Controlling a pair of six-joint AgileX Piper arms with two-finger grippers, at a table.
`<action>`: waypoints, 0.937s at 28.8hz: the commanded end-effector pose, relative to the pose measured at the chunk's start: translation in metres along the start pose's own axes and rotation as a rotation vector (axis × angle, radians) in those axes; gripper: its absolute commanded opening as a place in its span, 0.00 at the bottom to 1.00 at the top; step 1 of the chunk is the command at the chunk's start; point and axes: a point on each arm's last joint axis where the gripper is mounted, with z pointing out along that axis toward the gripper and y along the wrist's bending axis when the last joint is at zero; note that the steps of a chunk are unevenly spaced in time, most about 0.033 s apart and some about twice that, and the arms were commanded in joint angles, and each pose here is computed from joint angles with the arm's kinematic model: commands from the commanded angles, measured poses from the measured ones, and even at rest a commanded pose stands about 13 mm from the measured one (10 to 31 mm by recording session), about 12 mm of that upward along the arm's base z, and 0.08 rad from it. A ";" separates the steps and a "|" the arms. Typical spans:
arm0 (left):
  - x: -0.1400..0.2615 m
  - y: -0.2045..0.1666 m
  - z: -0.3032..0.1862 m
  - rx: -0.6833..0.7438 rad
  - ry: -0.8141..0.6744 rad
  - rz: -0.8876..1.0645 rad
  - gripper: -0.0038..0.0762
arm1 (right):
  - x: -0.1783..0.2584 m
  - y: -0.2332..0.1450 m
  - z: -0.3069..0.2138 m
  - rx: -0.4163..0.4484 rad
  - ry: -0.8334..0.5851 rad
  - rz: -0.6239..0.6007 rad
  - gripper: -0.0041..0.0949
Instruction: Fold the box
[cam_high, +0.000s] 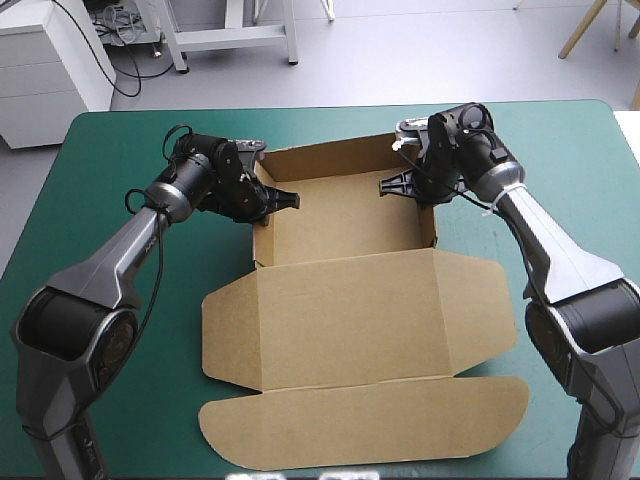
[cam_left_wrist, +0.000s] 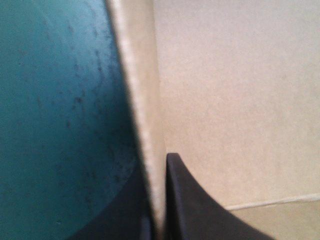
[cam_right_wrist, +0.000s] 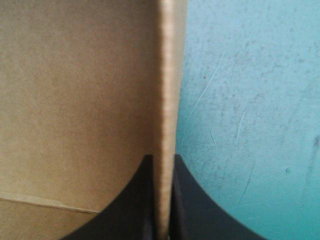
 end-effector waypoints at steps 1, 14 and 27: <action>0.002 -0.009 -0.018 0.034 0.002 -0.005 0.04 | 0.005 0.005 -0.018 -0.083 -0.042 0.010 0.03; 0.009 -0.011 -0.016 -0.141 0.019 0.054 0.04 | 0.016 -0.002 0.005 -0.070 0.036 0.033 0.03; 0.009 -0.015 -0.015 -0.096 0.021 0.042 0.10 | 0.016 -0.004 0.005 -0.045 0.036 0.007 0.17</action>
